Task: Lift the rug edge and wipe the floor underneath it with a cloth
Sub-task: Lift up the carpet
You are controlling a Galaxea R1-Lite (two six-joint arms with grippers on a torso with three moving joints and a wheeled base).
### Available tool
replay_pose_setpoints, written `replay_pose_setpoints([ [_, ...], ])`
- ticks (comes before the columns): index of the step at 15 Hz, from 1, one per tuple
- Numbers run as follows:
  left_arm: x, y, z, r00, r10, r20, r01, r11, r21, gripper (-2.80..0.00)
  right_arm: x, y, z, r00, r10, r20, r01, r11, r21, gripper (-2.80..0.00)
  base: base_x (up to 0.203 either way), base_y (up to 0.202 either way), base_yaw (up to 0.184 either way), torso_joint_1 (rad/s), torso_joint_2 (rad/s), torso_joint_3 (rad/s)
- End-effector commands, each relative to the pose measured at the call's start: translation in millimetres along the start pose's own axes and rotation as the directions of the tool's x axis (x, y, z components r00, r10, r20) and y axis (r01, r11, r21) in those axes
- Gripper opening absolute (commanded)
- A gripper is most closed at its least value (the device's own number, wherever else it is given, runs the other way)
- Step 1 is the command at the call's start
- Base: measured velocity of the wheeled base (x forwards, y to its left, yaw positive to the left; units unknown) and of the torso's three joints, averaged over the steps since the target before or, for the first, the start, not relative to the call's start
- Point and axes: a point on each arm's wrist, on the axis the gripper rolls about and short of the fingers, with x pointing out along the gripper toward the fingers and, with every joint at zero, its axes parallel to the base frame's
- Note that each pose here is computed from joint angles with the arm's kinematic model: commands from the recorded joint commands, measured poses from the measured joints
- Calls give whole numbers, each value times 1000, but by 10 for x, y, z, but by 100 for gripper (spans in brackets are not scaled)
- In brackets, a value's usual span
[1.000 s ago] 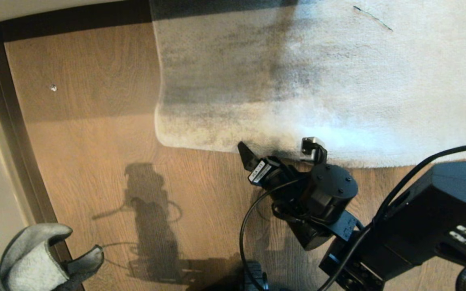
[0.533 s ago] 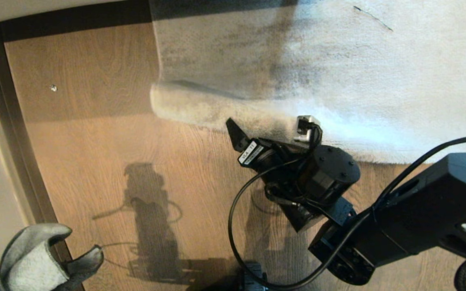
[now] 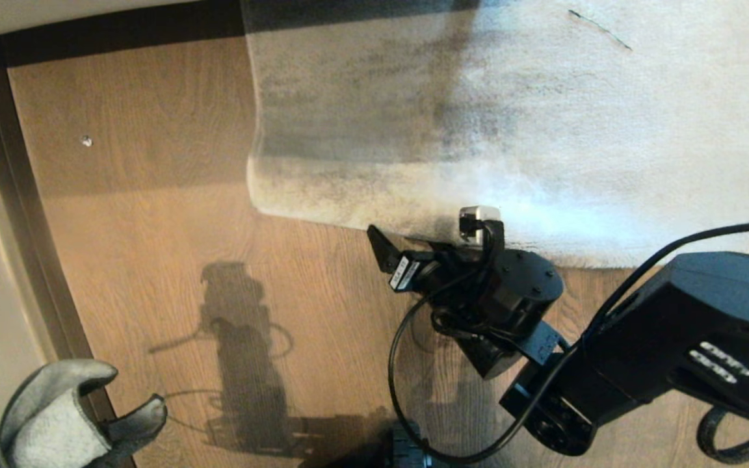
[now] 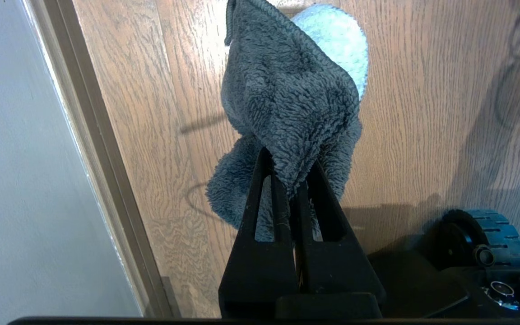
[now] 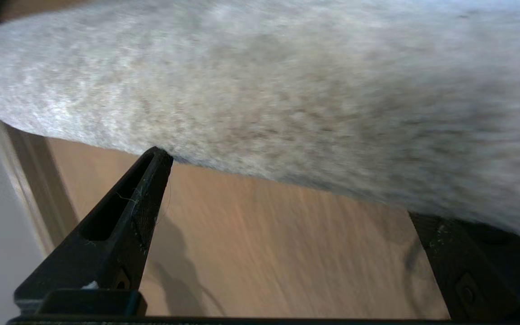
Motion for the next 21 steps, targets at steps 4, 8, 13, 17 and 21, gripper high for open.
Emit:
replay_pose_setpoints([
  [4,0,0,0,1000,0,1,0,1000,0,-280,-71,-368,-88,995,-99,-28,97,994,-57,0,0,0,0,0,0,0],
  [8,0,0,0,1000,0,1,0,1000,0,-280,-14,-797,100,978,-207,26,209,971,-113,0,0,0,0,0,0,0],
  [13,0,0,0,1000,0,1,0,1000,0,-280,-73,-952,363,966,-248,79,256,960,-117,0,0,0,0,0,0,0],
  [17,0,0,0,1000,0,1,0,1000,0,-280,-134,-798,587,971,-204,125,214,974,-70,0,0,0,0,0,0,0],
  [21,0,0,0,1000,0,1,0,1000,0,-280,-247,-366,836,980,-91,178,74,992,101,0,0,0,0,0,0,0],
])
